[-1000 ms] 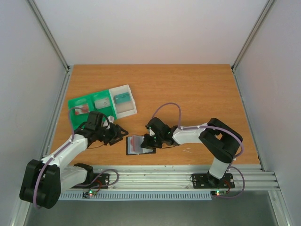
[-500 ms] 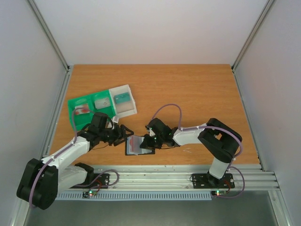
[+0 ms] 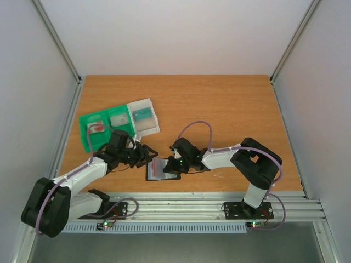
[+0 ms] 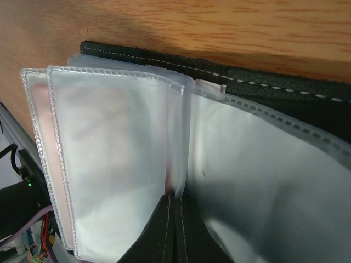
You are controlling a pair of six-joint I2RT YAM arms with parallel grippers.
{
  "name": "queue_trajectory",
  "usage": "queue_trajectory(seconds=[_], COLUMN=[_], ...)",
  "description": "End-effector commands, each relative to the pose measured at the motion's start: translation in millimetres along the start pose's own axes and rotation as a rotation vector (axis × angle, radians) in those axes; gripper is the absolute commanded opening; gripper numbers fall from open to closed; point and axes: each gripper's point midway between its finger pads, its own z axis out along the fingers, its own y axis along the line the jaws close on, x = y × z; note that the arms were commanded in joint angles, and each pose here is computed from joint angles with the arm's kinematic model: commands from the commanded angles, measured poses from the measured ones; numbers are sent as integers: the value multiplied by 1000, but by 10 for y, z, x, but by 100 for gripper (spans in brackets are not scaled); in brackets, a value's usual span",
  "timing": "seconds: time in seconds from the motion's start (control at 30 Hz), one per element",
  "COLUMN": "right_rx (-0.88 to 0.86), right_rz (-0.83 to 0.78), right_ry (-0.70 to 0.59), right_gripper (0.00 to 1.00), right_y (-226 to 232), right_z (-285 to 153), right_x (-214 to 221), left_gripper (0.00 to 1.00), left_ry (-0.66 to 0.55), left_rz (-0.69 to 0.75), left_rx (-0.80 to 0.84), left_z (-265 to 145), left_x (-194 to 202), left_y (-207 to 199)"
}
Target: Take the credit cards out of the card holder
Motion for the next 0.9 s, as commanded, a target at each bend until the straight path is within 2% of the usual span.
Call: queue_trajectory(seconds=[0.0,0.3,0.57,0.63,0.87], right_rx=[51,53,50,47,17], right_rz=[27,30,31,32,18], right_ry=[19,19,21,22,15], right_gripper=[1,1,1,1,9], right_y=[-172,-179,-177,-171,-65], right_z=[34,33,38,38,-9], right_x=[84,85,89,90,69], left_gripper=[53,53,48,44,40], left_ry=[-15,2,26,30,54], left_rz=[39,23,15,22,27], left_rx=[48,-43,-57,-51,-20], left_z=[28,110,175,186,250], left_x=[-34,-19,9,18,73], left_y=[-134,113,187,159,49])
